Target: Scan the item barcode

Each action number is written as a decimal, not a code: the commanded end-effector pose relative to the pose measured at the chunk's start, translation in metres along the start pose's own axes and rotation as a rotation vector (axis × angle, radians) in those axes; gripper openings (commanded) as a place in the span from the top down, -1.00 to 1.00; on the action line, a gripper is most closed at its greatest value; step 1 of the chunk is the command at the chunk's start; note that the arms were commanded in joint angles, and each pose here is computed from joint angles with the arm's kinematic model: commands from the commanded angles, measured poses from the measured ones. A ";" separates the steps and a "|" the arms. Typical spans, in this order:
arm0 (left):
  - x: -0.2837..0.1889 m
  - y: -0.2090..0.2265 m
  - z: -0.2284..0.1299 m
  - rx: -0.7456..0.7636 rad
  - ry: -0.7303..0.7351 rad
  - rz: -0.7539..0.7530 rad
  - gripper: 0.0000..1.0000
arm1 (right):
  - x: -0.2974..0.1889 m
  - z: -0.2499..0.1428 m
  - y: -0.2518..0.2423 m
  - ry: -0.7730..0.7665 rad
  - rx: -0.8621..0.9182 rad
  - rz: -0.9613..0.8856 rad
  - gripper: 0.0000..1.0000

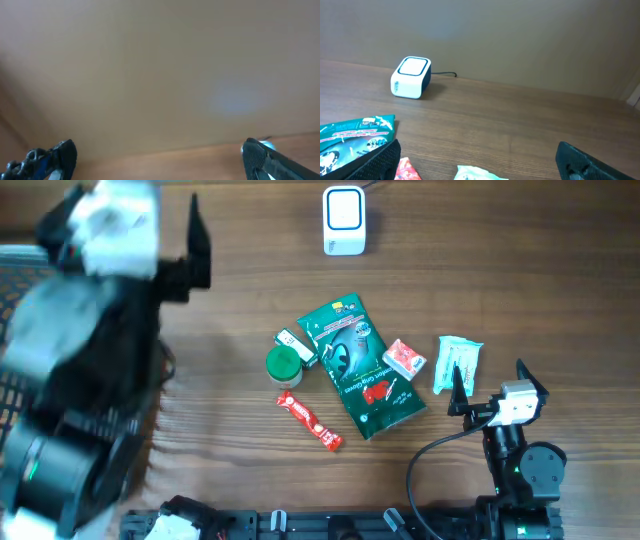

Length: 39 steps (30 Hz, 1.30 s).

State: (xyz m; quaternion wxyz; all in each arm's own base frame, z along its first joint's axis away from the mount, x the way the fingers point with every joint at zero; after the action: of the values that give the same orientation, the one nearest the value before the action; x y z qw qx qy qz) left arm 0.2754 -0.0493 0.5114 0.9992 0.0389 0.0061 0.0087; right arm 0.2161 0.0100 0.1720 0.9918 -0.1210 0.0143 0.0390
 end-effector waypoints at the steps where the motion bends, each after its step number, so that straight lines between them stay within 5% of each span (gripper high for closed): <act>1: -0.038 -0.022 -0.007 -0.043 -0.055 -0.272 -1.00 | 0.000 0.002 -0.001 -0.009 -0.010 -0.005 -0.99; 7: -0.126 0.024 0.003 -0.069 -0.280 -0.188 -1.00 | 0.000 0.002 -0.001 -0.009 -0.009 -0.005 -0.99; 19: -0.298 0.038 -0.019 -0.040 -0.669 -0.204 -1.00 | 0.000 0.002 -0.001 -0.009 -0.010 -0.005 -0.99; 26: -0.289 0.036 -0.035 -0.025 -0.586 -0.163 -1.00 | 0.000 0.002 -0.001 -0.009 -0.009 -0.005 -0.99; 30: -0.298 0.038 -0.021 -0.024 -0.663 -0.157 -1.00 | 0.000 0.002 -0.001 -0.009 -0.007 -0.006 -0.99; 34: -0.295 0.050 -0.024 -0.052 -0.642 -0.075 -1.00 | 0.001 -0.002 0.001 0.012 0.421 0.003 -0.99; 39: -0.249 0.040 -0.073 -0.047 -0.406 -0.110 -1.00 | 0.002 -0.001 0.020 0.042 0.671 0.134 -1.00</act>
State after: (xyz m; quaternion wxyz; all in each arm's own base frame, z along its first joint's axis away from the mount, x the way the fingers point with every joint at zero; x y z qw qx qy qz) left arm 0.0025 -0.0084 0.4668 0.9696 0.0226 -0.2368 -0.0569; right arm 0.2179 0.0110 0.1649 0.9930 0.1043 0.0407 0.0368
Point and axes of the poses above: each gripper's point midway between its finger pads, its own x axis out along the fingers, its own y axis along the line the jaws close on, z = x × y, the point moved 3 cm from there along -x, back along the fingers, and after that the axes turned 7 degrees about -x, right-handed, at the moved point
